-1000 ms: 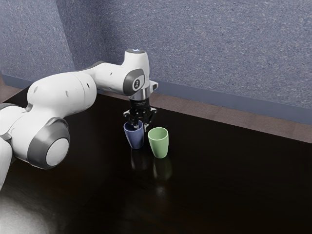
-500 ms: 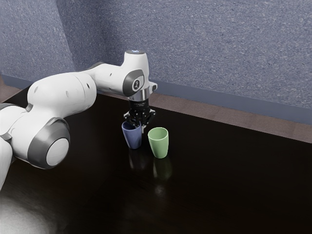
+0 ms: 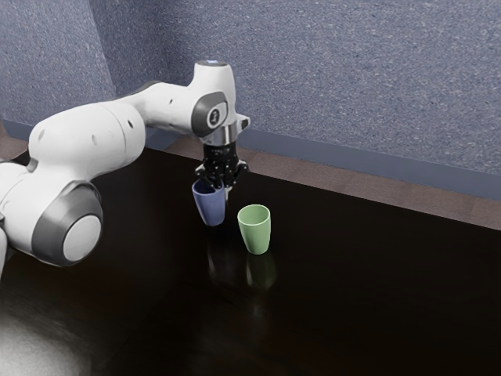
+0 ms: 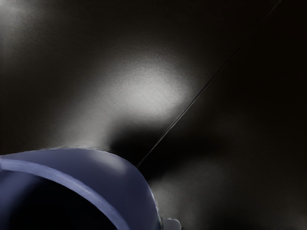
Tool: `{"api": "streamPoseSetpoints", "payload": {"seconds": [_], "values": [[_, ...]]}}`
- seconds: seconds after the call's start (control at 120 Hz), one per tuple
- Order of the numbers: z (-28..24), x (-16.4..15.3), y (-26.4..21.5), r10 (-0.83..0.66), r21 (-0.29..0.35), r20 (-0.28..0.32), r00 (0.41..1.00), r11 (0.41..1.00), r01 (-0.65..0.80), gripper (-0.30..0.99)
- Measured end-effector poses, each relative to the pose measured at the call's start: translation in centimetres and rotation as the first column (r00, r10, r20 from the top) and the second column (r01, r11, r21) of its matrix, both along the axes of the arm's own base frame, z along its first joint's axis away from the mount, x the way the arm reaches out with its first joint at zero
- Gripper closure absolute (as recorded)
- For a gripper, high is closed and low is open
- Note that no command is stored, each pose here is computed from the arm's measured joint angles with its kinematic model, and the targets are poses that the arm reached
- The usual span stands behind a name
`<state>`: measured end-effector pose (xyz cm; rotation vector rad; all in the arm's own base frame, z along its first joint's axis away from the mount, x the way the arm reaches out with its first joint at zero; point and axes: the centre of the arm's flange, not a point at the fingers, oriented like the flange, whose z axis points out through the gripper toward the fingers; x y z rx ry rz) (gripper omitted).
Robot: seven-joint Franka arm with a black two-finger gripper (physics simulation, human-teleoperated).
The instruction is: Place the left cup onto the right cup
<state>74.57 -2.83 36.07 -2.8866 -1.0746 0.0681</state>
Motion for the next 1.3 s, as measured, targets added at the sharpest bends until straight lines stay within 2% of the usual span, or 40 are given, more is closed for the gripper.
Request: {"api": "streamPoseSetpoints", "payload": {"seconds": [0.25, 0.417, 0.9, 1.3], "values": [[6.4, -1.6, -3.7, -0.057, -0.005, 0.04, 0.998, 0.998, 0.057, 0.78], [7.9, -2.4, -6.6, -0.1, -0.008, 0.04, 0.994, 0.995, 0.1, 0.78], [7.4, -3.5, -12.1, -0.178, -0.028, 0.009, 0.984, 0.984, 0.178, 0.78], [5.6, -2.9, -12.2, -0.174, -0.023, -0.008, 0.985, 0.985, 0.174, 0.78]]}}
